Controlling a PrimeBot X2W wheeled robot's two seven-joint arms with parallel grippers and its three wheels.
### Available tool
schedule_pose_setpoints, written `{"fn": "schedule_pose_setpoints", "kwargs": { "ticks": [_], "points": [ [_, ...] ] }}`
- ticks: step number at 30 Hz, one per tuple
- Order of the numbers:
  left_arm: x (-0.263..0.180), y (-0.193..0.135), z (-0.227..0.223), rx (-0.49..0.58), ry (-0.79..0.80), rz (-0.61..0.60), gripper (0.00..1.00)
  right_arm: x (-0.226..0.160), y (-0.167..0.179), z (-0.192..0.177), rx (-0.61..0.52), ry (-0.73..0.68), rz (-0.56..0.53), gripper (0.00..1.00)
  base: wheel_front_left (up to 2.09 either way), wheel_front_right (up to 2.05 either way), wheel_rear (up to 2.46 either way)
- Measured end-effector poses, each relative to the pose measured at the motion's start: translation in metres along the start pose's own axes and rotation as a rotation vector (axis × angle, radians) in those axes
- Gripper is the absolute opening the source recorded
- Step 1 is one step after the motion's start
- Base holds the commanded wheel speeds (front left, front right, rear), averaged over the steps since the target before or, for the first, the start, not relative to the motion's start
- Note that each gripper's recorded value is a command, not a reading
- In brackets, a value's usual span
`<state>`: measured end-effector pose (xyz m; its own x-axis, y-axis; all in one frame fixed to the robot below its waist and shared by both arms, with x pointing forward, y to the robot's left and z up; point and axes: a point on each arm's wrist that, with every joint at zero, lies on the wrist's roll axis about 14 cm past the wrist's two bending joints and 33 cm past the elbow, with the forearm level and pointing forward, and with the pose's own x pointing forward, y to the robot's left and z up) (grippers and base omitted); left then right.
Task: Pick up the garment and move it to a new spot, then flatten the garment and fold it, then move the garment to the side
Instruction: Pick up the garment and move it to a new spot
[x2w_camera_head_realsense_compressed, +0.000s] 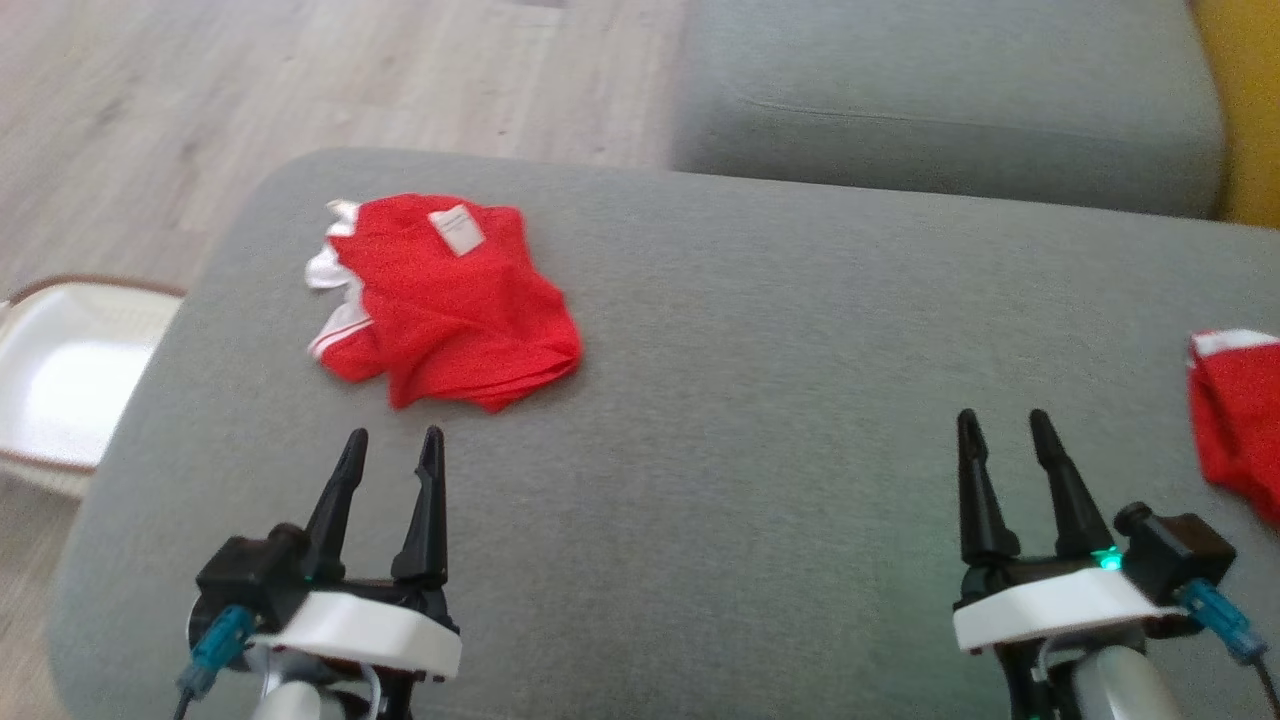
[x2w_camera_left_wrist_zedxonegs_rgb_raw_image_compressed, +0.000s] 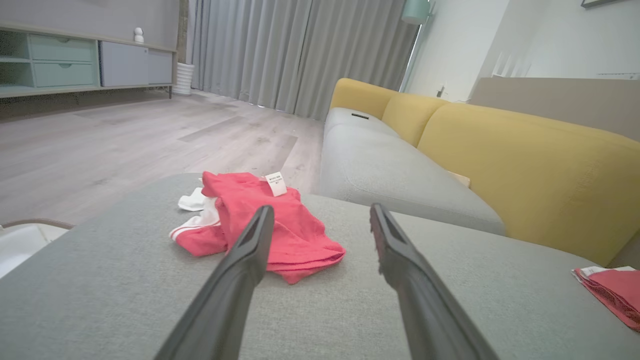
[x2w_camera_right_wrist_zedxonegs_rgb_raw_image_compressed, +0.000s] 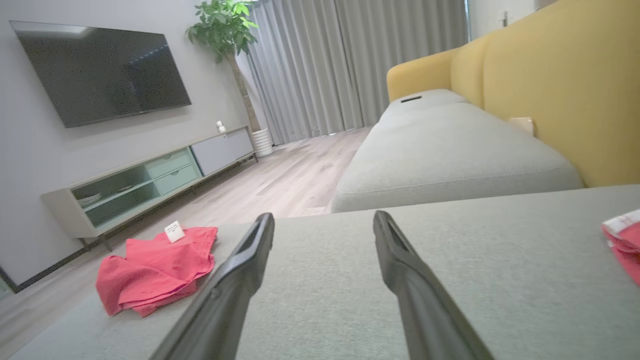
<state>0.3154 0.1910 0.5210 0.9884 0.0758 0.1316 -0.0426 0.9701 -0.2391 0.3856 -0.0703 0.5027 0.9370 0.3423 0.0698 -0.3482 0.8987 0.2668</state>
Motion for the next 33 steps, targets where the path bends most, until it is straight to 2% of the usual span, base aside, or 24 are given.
{"fn": "schedule_pose_setpoints", "kwargs": {
  "ticks": [18, 23, 33],
  "points": [
    [-0.05, 0.092, 0.029, 0.068, -0.063, 0.329, 1.0, 0.048, 0.112, -0.046, 0.031, 0.13, 0.348, 1.0, 0.0, 0.0, 0.0],
    [-0.052, 0.099, 0.029, 0.08, -0.055, 0.366, 1.0, 0.062, 0.121, -0.048, 0.035, 0.131, 0.382, 1.0, 0.0, 0.0, 0.0],
    [-0.051, 0.101, 0.032, 0.083, -0.061, 0.379, 1.0, 0.062, 0.119, -0.055, 0.031, 0.153, 0.389, 1.0, 0.0, 0.0, 0.0]
  ]
}}
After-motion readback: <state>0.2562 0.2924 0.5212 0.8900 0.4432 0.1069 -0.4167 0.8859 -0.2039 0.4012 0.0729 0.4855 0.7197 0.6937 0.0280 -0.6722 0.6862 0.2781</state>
